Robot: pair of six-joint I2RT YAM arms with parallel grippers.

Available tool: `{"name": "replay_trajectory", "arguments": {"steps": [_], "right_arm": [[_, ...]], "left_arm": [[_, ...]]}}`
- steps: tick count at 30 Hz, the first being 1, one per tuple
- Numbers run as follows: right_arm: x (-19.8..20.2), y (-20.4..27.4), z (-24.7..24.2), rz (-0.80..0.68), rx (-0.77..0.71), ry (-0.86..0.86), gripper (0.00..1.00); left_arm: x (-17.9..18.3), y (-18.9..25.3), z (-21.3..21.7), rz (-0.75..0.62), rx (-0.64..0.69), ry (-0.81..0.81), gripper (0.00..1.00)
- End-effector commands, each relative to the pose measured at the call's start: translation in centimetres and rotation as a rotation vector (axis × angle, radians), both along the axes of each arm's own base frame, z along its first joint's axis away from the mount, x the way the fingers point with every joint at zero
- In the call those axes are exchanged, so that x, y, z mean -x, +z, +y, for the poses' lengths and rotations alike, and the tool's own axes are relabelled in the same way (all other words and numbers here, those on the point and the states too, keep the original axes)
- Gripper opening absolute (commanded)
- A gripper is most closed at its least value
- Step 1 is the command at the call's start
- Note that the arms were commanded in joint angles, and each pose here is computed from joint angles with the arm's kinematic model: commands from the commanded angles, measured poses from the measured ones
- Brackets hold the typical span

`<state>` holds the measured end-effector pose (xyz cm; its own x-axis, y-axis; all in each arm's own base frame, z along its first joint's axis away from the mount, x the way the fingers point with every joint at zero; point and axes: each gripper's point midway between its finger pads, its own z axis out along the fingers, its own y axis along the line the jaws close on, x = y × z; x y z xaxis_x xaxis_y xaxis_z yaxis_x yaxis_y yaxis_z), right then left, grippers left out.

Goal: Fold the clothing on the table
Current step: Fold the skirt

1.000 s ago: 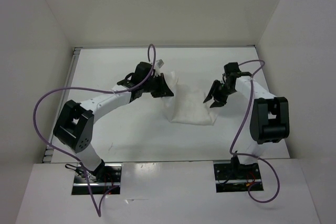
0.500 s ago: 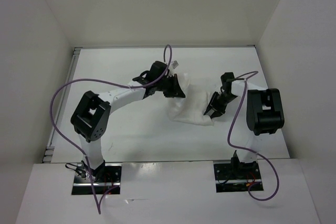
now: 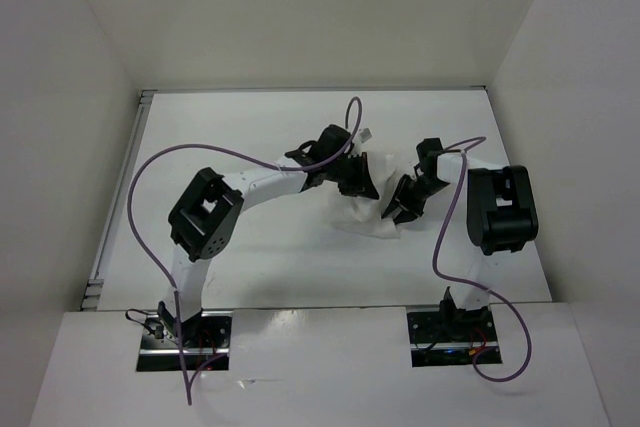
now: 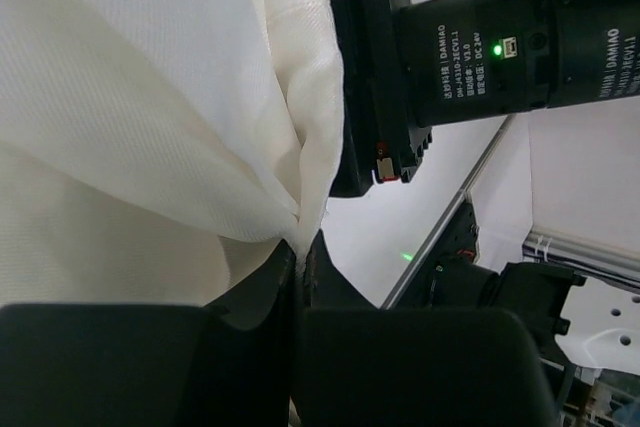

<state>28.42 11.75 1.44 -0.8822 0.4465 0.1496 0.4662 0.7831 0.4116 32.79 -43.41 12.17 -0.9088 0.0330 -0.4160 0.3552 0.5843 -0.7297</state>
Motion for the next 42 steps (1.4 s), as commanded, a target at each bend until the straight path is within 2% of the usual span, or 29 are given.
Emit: {"name": "replay_trajectory", "arguments": {"steps": [1, 4, 8, 9, 13, 16, 17, 19, 22, 24, 26, 27, 29, 31, 33, 35, 38, 42], "right_arm": [[-1.6, -0.9, 0.1, -0.057, 0.03, 0.012, 0.41], [-2.0, -0.7, 0.1, -0.066, 0.029, 0.012, 0.41], [-2.2, -0.1, 0.1, -0.086, 0.027, 0.012, 0.41], [-2.4, 0.3, -0.2, -0.1, 0.027, 0.003, 0.41], [-2.3, 1.6, -1.4, -0.117, 0.06, -0.025, 0.41], [-2.2, 3.8, -3.4, -0.161, 0.131, -0.079, 0.41], [-1.7, 4.6, -4.6, -0.15, 0.164, -0.122, 0.41], [-1.2, 7.3, -7.1, -0.219, 0.259, -0.186, 0.42], [-0.9, 11.3, -9.5, -0.286, 0.351, -0.278, 0.42], [-1.0, 14.0, -9.5, -0.359, 0.345, -0.291, 0.42], [-2.0, 16.3, -7.7, -0.426, 0.294, -0.242, 0.42], [-2.8, 16.4, -5.6, -0.427, 0.232, -0.187, 0.42], [-3.6, 15.9, -3.5, -0.428, 0.157, -0.128, 0.41], [-5.0, 15.5, -1.0, -0.434, 0.014, -0.07, 0.38], [-5.8, 14.6, 0.0, -0.424, -0.043, -0.038, 0.38], [-6.7, 13.5, 0.0, -0.426, -0.037, -0.02, 0.38], [-6.6, 9.5, -0.8, -0.351, -0.008, -0.019, 0.36], [-3.1, 3.2, -4.0, -0.172, 0.089, -0.09, 0.28]], "left_arm": [[0.0, 1.4, -2.2, -0.003, 0.065, -0.037, 0.0], [0.1, 0.5, -2.6, 0.011, 0.044, -0.037, 0.12], [-0.3, 0.3, -3.0, 0.016, 0.048, -0.03, 0.56], [-0.5, 0.2, -3.3, 0.015, 0.057, -0.026, 0.62], [-0.8, 2.8, -4.7, 0.02, 0.147, -0.042, 0.75], [-0.9, 5.9, -4.6, -0.008, 0.214, -0.05, 0.77], [-0.5, 8.4, -4.3, -0.036, 0.248, -0.049, 0.78], [-0.7, 11.3, -2.9, -0.092, 0.269, -0.019, 0.79], [-1.3, 13.3, -0.8, -0.147, 0.272, 0.039, 0.79], [-1.7, 14.2, 1.6, -0.196, 0.247, 0.103, 0.79], [-1.5, 15.1, 3.2, -0.249, 0.213, 0.149, 0.79], [-2.2, 14.0, 4.3, -0.268, 0.16, 0.212, 0.79], [-2.2, 13.8, 5.9, -0.29, 0.107, 0.264, 0.75], [-2.5, 12.7, 7.6, -0.299, 0.06, 0.318, 0.72], [-2.3, 11.1, 8.4, -0.284, 0.026, 0.336, 0.72], [-1.3, 9.6, 9.1, -0.253, 0.004, 0.339, 0.71], [-0.7, 8.2, 9.5, -0.22, -0.008, 0.347, 0.69], [0.1, 6.9, 10.2, -0.201, -0.03, 0.344, 0.68]]}}
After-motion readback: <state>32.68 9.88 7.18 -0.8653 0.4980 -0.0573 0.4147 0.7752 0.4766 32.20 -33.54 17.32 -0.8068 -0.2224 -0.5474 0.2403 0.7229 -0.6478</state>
